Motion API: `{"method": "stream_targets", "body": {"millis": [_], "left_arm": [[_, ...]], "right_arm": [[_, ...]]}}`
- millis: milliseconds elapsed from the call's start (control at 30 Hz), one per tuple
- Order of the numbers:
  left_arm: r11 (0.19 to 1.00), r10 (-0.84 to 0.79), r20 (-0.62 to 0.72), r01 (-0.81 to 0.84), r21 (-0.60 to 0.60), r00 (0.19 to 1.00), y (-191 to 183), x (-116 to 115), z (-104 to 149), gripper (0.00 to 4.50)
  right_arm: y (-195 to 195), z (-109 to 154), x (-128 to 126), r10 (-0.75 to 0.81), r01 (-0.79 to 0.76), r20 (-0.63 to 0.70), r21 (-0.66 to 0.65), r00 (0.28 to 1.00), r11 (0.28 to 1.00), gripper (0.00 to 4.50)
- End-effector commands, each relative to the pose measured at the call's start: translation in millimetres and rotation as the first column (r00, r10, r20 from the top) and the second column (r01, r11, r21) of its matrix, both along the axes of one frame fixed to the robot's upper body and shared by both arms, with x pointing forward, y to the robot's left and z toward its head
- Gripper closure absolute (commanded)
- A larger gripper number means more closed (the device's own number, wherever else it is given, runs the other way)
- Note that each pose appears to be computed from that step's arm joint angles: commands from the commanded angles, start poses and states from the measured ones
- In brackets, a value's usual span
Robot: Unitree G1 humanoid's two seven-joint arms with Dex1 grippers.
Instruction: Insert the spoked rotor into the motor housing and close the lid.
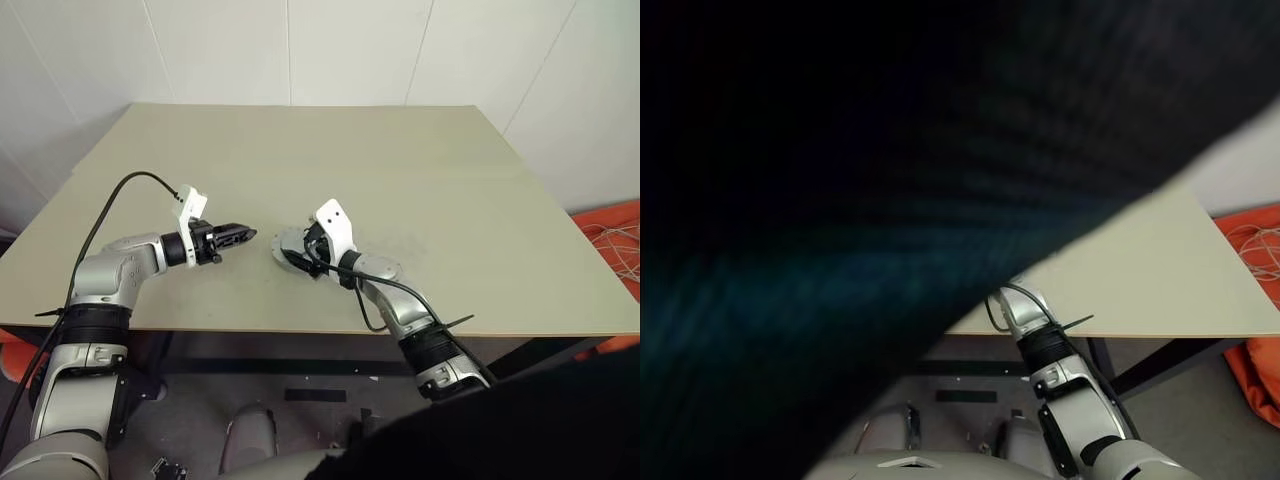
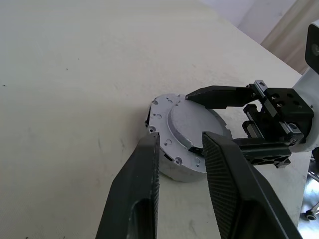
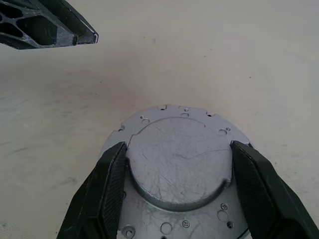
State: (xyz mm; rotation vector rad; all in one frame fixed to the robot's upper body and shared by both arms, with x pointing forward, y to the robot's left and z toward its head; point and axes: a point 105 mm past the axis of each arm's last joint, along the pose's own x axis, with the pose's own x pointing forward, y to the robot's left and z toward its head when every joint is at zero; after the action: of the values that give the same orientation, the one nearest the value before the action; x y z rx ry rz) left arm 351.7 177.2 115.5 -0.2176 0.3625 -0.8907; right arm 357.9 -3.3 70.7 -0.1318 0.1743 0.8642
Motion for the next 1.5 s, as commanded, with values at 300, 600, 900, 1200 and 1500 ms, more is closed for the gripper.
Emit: {"method": "stream_targets", "body": {"millis": [300, 600, 900, 1200, 1500], "left_arm": [[1.000, -0.005, 0.053, 0.005, 0.001, 0.999, -1.4, -1.7, 11.8, 3.04], [1.000, -0.005, 0.052, 0.005, 0.002, 0.999, -1.2, -1.2, 12.1, 3.04], [1.000, -0.003, 0.053, 0.003, 0.005, 0.999, -1.2, -0.8, 11.5, 3.04], [1.000, -0.001, 0.057, 0.000, 0.007, 0.998, -0.4, -0.3, 12.3, 3.04], [1.000, -0.002, 0.057, 0.001, 0.007, 0.998, -1.0, 0.1, 11.9, 3.04]], "right_arm": [[3.8, 13.6, 7.8, -0.021, 0.020, 0.063, 0.011, 0.998, 1.000, 1.32], [3.2, 11.1, 7.9, -0.025, 0.025, 0.061, 0.006, 0.998, 1.000, 1.32], [-3.9, -10.6, 2.8, -0.024, 0.025, 0.023, -0.033, 0.999, 0.999, 1.32], [-11.3, -23.2, 1.8, -0.028, 0.029, 0.014, -0.068, 1.000, 0.997, 1.32], [-15.7, -25.6, 0.0, -0.026, 0.027, 0.015, -0.081, 1.000, 0.996, 1.32]]}}
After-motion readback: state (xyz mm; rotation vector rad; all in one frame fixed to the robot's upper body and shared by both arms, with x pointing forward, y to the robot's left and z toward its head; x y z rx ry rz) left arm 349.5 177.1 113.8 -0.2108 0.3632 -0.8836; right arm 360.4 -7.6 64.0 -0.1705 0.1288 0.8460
